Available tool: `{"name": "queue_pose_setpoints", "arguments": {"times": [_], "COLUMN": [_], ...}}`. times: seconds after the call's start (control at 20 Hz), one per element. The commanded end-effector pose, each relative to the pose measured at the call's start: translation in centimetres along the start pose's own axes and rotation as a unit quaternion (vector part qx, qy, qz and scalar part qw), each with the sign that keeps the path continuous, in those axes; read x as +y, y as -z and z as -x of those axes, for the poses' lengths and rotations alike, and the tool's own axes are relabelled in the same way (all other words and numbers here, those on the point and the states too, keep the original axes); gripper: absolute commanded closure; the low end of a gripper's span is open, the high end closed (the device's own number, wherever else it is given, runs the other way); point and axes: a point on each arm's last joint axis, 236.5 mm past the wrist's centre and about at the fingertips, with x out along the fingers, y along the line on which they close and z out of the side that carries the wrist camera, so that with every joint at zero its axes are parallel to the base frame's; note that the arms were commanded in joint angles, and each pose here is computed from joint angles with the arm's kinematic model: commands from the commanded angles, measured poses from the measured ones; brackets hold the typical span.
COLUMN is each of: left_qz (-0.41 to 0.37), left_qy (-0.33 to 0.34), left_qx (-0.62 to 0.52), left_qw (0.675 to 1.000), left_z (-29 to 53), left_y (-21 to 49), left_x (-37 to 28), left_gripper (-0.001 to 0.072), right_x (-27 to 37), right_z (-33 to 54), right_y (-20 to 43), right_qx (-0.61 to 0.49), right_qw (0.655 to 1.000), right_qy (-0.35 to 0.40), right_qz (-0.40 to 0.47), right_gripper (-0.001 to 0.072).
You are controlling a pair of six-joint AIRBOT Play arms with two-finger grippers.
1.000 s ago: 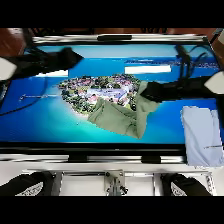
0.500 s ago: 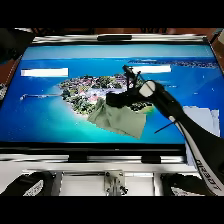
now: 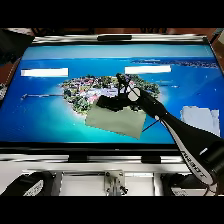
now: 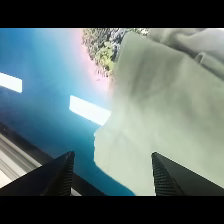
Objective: Fold the shirts.
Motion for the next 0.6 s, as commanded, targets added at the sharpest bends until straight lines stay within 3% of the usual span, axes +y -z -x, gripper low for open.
{"name": "queue_pose_setpoints", "arguments": {"times": [0.0, 0.15, 0.25, 0.3, 0.35, 0.55], "left_qz": [-0.001, -0.003, -0.003, -0.003, -0.003, -0.01], "left_qy": [-0.001, -0.001, -0.002, -0.002, -0.002, -0.011], "left_qx": [0.002, 0.002, 0.001, 0.001, 0.002, 0.001], "left_qw": [1.0, 1.0, 1.0, 1.0, 1.0, 1.0], "left_z": [0.1, 0.1, 0.1, 0.1, 0.1, 0.1], "left_y": [0.1, 0.1, 0.1, 0.1, 0.1, 0.0], "left_x": [0.0, 0.1, 0.1, 0.1, 0.1, 0.5], "left_gripper": [0.0674, 0.0674, 0.0674, 0.0674, 0.0674, 0.0674], "right_x": [-2.0, -9.2, -15.5, -17.6, -18.7, -20.2], "right_z": [3.8, 10.5, 15.5, 17.0, 17.5, 15.5], "right_y": [-1.2, -0.3, 2.4, 4.5, 6.3, 9.7], "right_qx": [0.002, 0.054, 0.128, 0.172, 0.204, 0.212], "right_qw": [0.999, 0.987, 0.961, 0.951, 0.947, 0.958], "right_qy": [0.03, 0.149, 0.244, 0.258, 0.247, 0.158], "right_qz": [0.026, 0.04, 0.013, -0.012, -0.033, -0.107], "right_gripper": [0.012, 0.012, 0.012, 0.0118, 0.0044, 0.0044]}}
